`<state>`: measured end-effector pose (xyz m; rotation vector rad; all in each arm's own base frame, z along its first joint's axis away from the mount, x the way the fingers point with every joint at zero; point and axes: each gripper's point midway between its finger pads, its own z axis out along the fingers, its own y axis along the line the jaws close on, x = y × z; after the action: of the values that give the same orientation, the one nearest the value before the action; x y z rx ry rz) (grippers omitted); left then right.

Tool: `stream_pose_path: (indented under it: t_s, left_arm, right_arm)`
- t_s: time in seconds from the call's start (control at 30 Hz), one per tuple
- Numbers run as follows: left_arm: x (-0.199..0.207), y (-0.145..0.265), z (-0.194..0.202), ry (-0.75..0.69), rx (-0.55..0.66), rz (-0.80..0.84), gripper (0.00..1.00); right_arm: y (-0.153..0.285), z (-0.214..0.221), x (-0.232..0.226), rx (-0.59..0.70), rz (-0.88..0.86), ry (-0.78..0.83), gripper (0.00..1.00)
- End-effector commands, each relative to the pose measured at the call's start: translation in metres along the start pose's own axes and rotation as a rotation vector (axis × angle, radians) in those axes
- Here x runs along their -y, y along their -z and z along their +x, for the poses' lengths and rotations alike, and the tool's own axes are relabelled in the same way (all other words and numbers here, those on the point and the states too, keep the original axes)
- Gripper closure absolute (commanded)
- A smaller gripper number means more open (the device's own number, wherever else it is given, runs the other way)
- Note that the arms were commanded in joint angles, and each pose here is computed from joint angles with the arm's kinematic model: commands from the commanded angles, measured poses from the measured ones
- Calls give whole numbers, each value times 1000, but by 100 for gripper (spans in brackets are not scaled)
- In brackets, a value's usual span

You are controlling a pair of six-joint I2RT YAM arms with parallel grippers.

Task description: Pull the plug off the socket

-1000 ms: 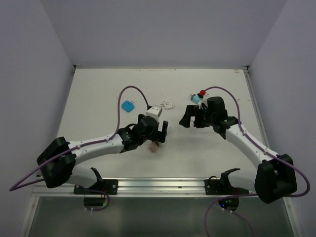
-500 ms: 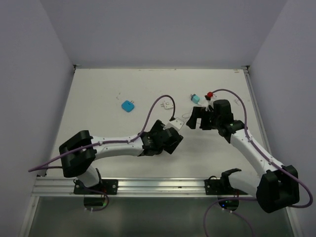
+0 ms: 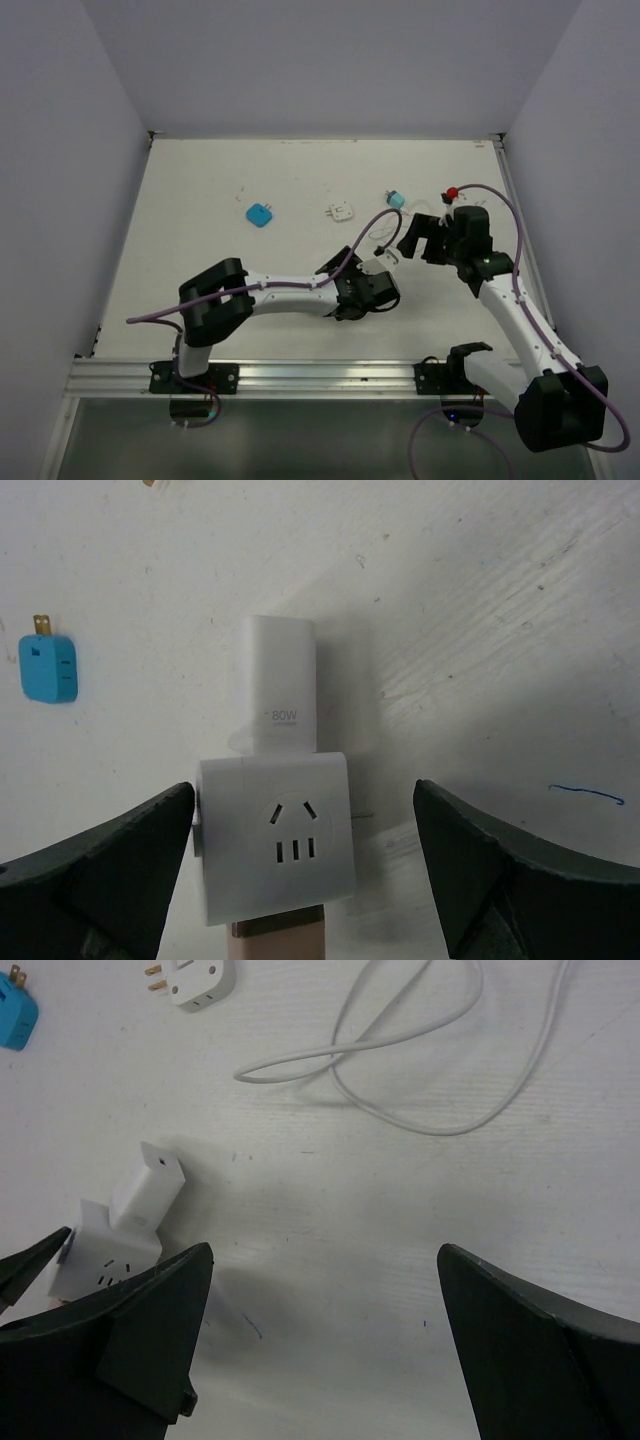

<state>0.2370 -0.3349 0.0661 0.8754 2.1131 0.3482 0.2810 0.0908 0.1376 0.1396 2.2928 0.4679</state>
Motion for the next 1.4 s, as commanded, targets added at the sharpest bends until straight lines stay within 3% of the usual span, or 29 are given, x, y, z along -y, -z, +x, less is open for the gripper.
stream_pose_path:
  t_s: [0.0,0.43,0.8,1.03,1.17,1.37]
  left_arm:
    - [-19,1,4,-57,-34,-121,7]
    - [-21,-7,7,-102,-54,-188,14]
    - [-17,-4,1,-100,-55,-197,34]
    - [-21,0,7,-73,-62,-205,61]
    - [-25,7,3,-27,-40,-180,86]
    - [-27,35,-18,111,76,-6,100]
  right_arm:
    - [2,0,3,9,7,-21,1]
    - [-4,3,1,-14,-22,-40,1]
    - [-6,5,-1,-24,-43,-46,1]
    - [-6,6,-5,-32,-70,-41,1]
    - [-1,3,-13,-33,-108,-24,1]
    - [7,-2,-35,-45,-223,2,1]
